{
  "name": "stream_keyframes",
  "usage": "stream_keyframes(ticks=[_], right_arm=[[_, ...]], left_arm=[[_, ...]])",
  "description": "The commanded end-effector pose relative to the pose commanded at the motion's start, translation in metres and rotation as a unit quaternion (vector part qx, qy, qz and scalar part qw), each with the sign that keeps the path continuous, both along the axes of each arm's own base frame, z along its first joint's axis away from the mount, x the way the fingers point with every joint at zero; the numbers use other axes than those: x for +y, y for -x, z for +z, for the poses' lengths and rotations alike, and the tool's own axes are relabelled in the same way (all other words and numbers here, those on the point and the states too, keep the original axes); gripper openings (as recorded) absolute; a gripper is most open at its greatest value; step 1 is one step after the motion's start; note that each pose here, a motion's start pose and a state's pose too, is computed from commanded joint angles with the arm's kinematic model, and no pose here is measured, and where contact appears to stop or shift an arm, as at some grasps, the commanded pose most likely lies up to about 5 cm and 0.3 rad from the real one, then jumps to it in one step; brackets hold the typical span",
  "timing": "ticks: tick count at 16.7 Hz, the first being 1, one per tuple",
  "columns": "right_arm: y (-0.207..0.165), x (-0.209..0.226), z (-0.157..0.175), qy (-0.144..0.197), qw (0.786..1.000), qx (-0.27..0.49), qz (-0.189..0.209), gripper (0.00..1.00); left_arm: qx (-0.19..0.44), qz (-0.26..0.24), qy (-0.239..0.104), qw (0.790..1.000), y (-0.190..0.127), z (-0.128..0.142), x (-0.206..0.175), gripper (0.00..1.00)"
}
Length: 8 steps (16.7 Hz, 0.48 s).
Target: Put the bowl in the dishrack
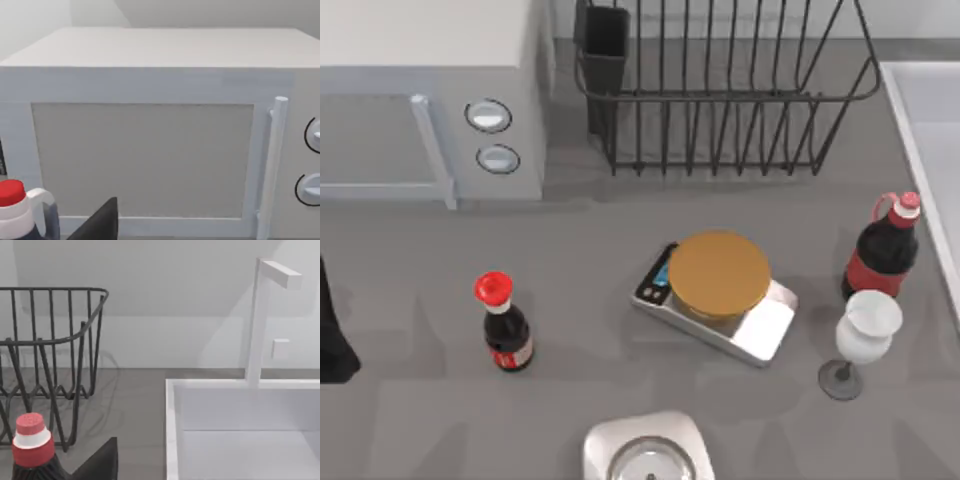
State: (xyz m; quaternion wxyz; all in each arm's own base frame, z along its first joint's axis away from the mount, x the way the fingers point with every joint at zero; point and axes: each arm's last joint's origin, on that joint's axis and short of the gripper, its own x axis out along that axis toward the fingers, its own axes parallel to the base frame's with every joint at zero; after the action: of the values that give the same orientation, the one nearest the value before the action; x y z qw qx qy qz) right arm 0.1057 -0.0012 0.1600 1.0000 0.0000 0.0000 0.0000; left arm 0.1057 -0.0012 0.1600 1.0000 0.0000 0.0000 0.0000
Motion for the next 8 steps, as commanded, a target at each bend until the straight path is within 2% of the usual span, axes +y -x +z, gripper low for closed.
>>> stream_keyframes(ticks=[4, 8], right_arm=[[0.000, -0.002, 0.006, 0.008, 1.000, 0.016, -0.008, 1.00], [-0.005, -0.011, 0.034, 0.043, 0.992, 0.108, -0.045, 1.00]], left_arm=[[0.000, 0.000, 0.000, 1.000, 0.000, 0.000, 0.000, 1.00], [0.000, 0.000, 0.000, 1.000, 0.000, 0.000, 0.000, 1.00]])
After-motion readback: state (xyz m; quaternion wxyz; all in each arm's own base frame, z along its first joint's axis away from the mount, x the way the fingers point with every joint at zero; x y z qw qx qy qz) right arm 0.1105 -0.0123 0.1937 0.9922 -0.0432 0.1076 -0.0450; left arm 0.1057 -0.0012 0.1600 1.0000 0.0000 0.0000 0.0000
